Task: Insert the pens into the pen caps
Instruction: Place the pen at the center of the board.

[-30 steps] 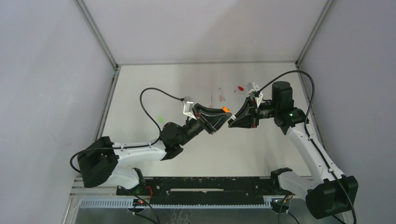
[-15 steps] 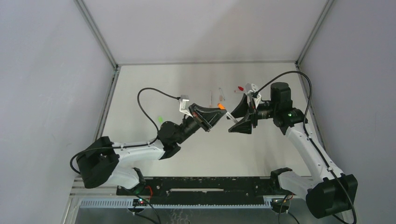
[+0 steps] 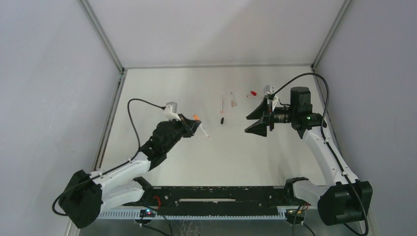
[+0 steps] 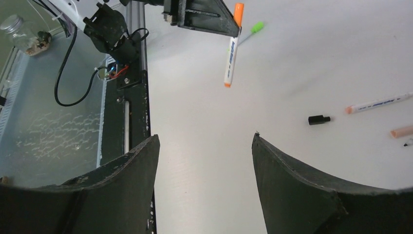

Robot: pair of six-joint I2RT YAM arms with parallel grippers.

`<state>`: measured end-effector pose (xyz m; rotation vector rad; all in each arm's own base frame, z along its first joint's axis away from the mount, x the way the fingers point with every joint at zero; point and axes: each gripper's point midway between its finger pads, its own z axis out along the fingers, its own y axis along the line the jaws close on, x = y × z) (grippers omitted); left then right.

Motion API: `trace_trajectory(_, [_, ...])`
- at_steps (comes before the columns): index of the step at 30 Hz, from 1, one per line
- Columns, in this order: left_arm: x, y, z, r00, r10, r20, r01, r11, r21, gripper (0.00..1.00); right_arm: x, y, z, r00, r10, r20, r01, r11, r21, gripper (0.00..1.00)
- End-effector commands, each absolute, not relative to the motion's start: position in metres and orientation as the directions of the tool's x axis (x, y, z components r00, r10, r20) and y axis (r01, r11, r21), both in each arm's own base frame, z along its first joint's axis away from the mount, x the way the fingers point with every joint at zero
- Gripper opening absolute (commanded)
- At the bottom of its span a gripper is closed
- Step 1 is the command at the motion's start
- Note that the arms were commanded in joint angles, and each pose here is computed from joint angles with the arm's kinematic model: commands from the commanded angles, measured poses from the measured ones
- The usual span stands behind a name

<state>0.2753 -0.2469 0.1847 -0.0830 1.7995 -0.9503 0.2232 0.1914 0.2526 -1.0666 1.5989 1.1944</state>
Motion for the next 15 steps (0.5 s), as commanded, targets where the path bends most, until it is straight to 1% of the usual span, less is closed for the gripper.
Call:
trace_trajectory(1, [0.269,-0.169,0.107,-0.578,-0.376,-0.724,0.047,0.871,-0.49,0.0,0.229,0.19,0.246,-0.268,-0.153,-0.951,-0.952,0.196,0.236,0.76])
trace_trajectory(3, [0.269,-0.145,0.095,-0.609,-0.379,-0.697,-0.037,0.891,-0.452,0.0,0.23,0.189,0.245,-0.272,-0.154,-0.95,-0.95,0.198,0.24,0.76])
trace_trajectory(8, [0.276,-0.105,0.079,-0.638,-0.427,-0.64,-0.168,0.889,-0.426,0.0,0.231,0.189,0.243,-0.273,-0.159,-0.949,-0.949,0.207,0.238,0.76])
trace_trajectory(15, [0.279,-0.07,0.075,-0.655,-0.414,-0.632,-0.29,0.91,-0.296,0.0,0.232,0.187,0.243,-0.275,-0.158,-0.949,-0.947,0.214,0.238,0.76])
